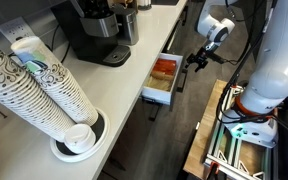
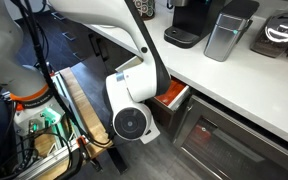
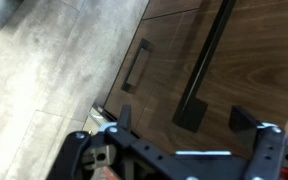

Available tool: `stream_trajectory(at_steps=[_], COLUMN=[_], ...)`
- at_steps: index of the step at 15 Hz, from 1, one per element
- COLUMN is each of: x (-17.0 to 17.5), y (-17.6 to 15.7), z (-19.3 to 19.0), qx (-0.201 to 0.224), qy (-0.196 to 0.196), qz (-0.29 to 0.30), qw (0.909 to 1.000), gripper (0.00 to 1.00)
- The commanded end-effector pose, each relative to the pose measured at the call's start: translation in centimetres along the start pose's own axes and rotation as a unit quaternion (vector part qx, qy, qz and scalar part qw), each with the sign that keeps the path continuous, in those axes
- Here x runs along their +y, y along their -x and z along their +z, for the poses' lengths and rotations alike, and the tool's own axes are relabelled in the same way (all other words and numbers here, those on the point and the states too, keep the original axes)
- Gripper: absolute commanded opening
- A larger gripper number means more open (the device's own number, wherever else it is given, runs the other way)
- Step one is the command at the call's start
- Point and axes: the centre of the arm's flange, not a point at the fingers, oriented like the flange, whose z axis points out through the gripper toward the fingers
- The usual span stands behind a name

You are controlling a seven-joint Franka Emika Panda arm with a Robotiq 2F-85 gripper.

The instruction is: Open the topmost drawer on the right

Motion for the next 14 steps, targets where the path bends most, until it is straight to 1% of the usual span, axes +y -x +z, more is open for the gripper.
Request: stream_trajectory(at_steps=[1, 5, 6, 10, 11, 14], x=[-2.1, -4.8, -5.7, -9.1, -9.9, -11.7], y=[1.8, 3.0, 3.4, 4.9, 5.4, 6.6], z=[-3.4, -6.3, -6.9, -9.0, -9.5, -10.8], qx=[0.014, 0.015, 0.016, 0.035, 0.037, 0.038], qy=[0.001, -0.005, -0.015, -0.027, -0.032, -0.028], qz=[-0.060, -0.133, -0.142, -0.194, -0.195, -0.224], qw=[0.9981, 0.9910, 0.9896, 0.9800, 0.9797, 0.9734], gripper=[1.00, 1.00, 1.00, 1.00, 1.00, 1.00])
